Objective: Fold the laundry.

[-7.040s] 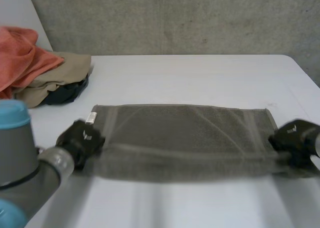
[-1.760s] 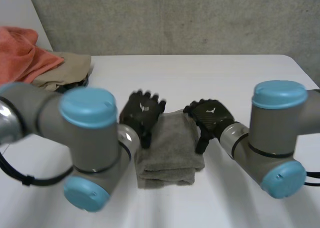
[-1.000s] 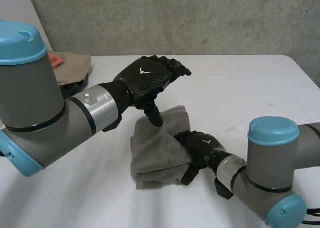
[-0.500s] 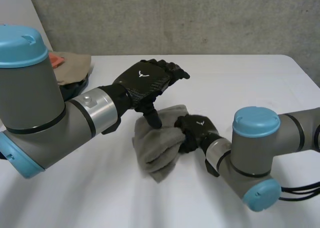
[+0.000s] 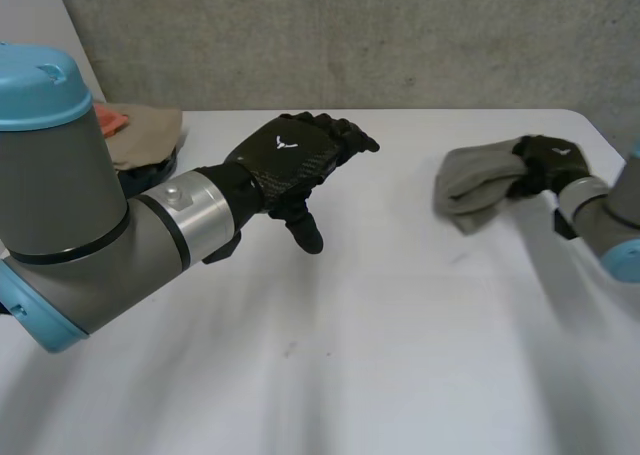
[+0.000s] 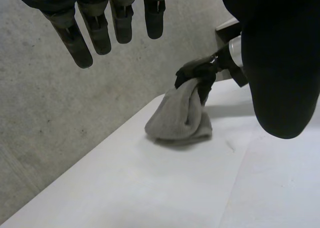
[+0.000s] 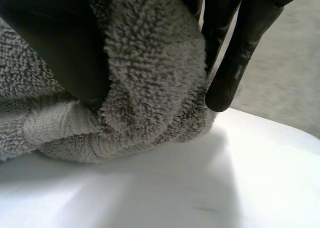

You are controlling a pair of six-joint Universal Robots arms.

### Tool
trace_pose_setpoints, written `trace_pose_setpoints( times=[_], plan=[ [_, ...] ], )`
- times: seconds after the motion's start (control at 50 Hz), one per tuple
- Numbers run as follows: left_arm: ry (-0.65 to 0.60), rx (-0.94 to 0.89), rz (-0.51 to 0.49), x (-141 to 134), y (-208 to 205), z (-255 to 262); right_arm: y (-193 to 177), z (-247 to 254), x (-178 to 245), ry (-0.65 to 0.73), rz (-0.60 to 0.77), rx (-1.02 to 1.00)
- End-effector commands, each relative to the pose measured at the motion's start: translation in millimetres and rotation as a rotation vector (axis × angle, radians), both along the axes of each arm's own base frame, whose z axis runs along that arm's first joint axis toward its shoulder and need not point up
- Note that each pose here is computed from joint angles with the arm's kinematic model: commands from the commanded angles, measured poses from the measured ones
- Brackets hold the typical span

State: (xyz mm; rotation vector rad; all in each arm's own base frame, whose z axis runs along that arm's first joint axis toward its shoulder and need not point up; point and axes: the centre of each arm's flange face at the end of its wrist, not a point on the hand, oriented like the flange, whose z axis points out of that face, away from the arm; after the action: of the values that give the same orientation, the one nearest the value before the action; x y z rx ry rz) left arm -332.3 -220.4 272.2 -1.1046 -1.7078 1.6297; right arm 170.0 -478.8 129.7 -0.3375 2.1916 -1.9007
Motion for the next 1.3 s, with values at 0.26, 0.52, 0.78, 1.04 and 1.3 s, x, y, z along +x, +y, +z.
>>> trace_pose_setpoints(
  times=[0.26, 0.52, 0.78, 1.04, 1.3],
  plan=[
    [-0.01, 0.015, -0.002, -0.1, 1.9, -5.2, -64.4, -18.0, -113.3, 0.232, -0.15, -0.047],
    [-0.008, 0.014, 0.0, 0.1, 1.1, -4.4, -71.9, -19.9, -145.6, 0.548, -0.302, -0.105],
    [-0.008, 0.026, 0.003, 1.0, 1.6, -5.7, -61.6, -8.1, -181.5, 1.02, -0.427, -0.157],
    [-0.011, 0.029, 0.03, 10.5, -2.5, -4.9, -30.2, 64.5, -179.4, 1.031, -0.438, -0.264],
    [0.063, -0.12, 0.253, 49.0, -42.3, 35.9, 33.3, 177.3, -57.2, 0.717, -0.277, -0.544]
  ],
)
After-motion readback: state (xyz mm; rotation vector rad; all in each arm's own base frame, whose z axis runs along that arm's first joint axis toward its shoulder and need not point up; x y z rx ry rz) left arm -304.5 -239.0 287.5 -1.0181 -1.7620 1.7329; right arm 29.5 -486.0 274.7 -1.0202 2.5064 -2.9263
